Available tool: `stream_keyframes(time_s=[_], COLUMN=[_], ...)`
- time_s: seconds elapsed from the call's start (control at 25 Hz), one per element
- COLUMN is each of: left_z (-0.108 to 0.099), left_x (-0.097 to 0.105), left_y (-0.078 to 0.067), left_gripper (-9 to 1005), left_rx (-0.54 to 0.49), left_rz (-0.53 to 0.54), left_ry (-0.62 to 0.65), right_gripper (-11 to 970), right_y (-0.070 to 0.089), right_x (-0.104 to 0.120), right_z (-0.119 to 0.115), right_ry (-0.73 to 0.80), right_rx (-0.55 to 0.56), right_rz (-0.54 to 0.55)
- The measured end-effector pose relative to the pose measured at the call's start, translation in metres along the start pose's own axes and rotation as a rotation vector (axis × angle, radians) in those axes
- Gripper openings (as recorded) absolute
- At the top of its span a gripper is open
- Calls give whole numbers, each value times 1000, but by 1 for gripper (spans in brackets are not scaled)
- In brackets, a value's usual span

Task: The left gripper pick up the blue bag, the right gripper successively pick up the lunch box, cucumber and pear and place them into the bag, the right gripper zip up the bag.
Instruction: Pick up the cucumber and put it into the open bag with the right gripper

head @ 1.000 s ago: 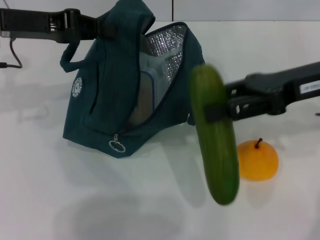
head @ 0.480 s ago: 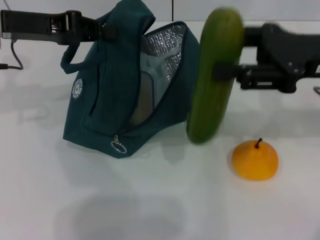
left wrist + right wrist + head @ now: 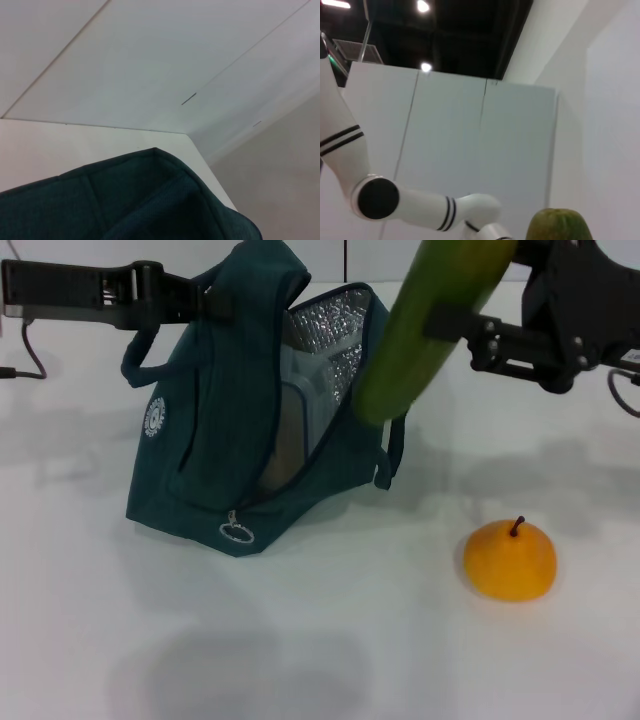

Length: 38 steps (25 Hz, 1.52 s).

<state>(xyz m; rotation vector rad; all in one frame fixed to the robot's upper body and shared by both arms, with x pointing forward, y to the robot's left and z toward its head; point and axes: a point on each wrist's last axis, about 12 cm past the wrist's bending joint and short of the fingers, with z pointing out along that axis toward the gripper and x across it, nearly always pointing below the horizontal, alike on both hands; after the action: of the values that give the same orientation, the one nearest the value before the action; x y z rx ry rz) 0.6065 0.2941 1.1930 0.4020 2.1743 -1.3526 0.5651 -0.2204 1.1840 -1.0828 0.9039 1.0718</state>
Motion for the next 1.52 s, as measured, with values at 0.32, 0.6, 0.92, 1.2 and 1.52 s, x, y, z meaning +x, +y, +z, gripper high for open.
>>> stream_keyframes(time_s=[0.32,0.6,0.92,1.2,1.52], left_z=[1,1,1,2,0], left_x=[1,1,0,1,6], left_y=[0,0,0,0,3], left_gripper=[54,53,53,53,54], left_rx=[3,3,1,4,3], left_rz=[-12,-13,-10,-11,-25], left_ry=[1,1,-1,1,0], right_gripper=[597,597,597,597,597], right_y=[-1,0,9,20,27], right_x=[15,30,50,64,77], right_z=[19,42,43,35,40], right_ry=[-31,7,40,45,76], right_rx=[31,62,106,167,213], right_rz=[-147,-174,-80,-2,25])
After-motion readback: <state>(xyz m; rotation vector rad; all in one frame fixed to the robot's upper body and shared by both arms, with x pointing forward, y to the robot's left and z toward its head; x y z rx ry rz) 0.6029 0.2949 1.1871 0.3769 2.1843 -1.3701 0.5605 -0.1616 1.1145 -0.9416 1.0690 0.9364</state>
